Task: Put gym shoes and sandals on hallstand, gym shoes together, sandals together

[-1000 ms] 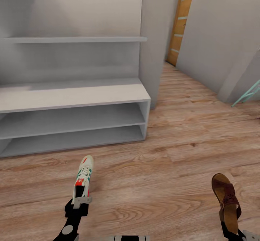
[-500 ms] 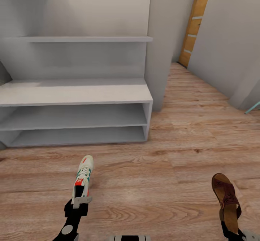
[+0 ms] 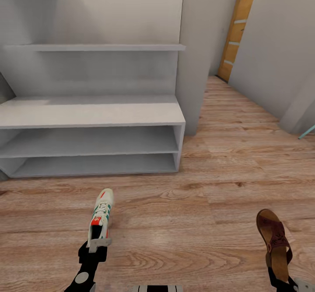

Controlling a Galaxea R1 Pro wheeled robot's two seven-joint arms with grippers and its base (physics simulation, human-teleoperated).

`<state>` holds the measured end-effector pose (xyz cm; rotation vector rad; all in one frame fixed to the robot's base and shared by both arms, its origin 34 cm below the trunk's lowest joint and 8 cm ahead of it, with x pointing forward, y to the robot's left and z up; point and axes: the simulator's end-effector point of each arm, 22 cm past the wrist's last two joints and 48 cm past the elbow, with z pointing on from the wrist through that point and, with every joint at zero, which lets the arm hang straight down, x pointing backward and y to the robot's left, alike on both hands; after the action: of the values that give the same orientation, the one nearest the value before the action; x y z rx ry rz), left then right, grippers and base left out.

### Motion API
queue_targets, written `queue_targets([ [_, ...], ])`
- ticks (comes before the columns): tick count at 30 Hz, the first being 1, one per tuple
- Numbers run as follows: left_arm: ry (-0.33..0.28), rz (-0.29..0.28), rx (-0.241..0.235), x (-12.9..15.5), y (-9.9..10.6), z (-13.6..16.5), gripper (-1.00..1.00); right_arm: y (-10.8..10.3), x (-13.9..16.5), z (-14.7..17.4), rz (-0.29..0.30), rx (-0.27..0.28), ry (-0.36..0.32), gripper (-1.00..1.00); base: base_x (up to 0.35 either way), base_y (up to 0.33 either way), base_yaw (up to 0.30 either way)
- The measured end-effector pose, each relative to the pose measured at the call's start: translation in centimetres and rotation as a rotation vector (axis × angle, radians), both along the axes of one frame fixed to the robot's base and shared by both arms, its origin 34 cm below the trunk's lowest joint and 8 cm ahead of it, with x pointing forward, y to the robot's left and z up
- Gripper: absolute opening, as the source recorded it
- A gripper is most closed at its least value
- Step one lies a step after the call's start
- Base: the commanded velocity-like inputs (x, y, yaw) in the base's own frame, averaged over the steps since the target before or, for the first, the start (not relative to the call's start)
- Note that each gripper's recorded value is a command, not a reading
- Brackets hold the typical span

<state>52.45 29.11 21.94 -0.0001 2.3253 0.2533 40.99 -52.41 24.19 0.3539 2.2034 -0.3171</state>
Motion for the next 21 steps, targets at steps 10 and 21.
queue_targets([
  [10, 0.12, -0.02, 0.006, 5.7, -1.0, 2.1, -1.0, -0.1, 0.0, 0.1, 0.001, -0.002, -0.001, -1.0, 0.0, 0.0, 0.0],
  [21, 0.115, -0.034, -0.004, 14.1, -1.4, 7.7, -1.0, -0.3, -0.1, 0.1, -0.002, -0.002, 0.001, -1.0, 0.0, 0.0, 0.0],
])
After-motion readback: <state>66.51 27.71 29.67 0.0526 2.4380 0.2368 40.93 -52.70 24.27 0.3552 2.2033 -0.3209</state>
